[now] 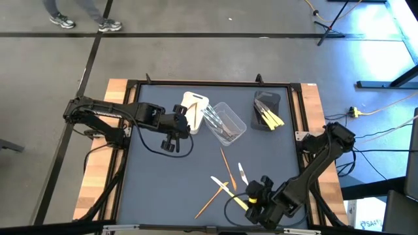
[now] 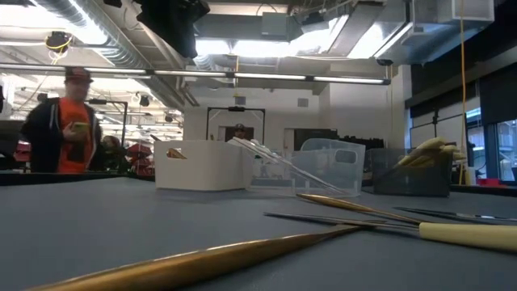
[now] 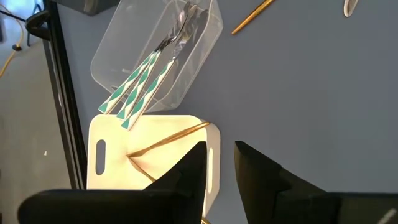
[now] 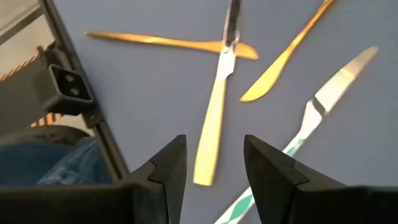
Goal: Sort silverware by color (type)
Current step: Put the yellow knife into the black bin
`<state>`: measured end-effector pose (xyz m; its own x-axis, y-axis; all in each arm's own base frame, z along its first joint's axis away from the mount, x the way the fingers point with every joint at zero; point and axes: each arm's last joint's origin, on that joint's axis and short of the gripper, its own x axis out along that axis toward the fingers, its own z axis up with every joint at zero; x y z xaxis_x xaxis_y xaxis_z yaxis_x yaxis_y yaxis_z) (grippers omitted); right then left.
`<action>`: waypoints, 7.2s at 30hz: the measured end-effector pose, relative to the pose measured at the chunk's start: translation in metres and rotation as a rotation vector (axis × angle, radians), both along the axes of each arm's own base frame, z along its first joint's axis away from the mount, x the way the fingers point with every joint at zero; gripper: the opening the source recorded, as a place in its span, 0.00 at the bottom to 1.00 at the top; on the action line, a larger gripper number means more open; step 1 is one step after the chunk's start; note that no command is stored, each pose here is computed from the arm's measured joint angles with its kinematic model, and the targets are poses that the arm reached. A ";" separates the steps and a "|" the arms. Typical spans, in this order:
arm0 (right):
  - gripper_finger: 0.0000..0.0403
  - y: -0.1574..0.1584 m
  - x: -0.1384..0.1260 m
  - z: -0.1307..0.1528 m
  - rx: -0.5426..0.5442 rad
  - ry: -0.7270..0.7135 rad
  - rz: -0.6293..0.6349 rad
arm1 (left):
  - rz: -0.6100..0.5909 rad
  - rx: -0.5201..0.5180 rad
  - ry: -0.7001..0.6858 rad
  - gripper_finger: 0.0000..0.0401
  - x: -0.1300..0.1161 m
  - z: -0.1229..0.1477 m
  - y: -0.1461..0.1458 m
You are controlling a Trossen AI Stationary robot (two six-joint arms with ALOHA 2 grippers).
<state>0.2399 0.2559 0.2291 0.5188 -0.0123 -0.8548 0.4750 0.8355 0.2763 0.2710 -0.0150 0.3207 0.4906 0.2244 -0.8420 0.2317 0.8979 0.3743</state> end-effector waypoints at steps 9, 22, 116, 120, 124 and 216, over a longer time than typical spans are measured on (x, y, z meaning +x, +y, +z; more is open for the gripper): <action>0.37 0.011 0.009 -0.015 0.029 -0.011 0.012 | 0.000 0.000 0.000 0.19 0.000 0.000 0.000; 0.37 0.019 0.016 -0.048 -0.026 0.052 0.037 | 0.000 0.000 0.000 0.19 0.000 0.000 0.000; 0.16 -0.005 0.000 0.003 -0.384 0.248 0.132 | 0.002 -0.002 -0.007 0.19 0.001 0.000 0.000; 0.16 -0.026 -0.009 0.029 -0.398 0.269 0.111 | 0.003 -0.003 -0.013 0.19 0.001 0.000 0.000; 0.16 -0.051 -0.019 0.055 -0.397 0.300 0.081 | 0.003 -0.004 -0.022 0.19 0.002 0.001 0.000; 0.16 -0.393 -0.071 0.007 0.219 0.449 -0.482 | 0.130 -0.117 -0.270 0.19 0.018 0.013 -0.002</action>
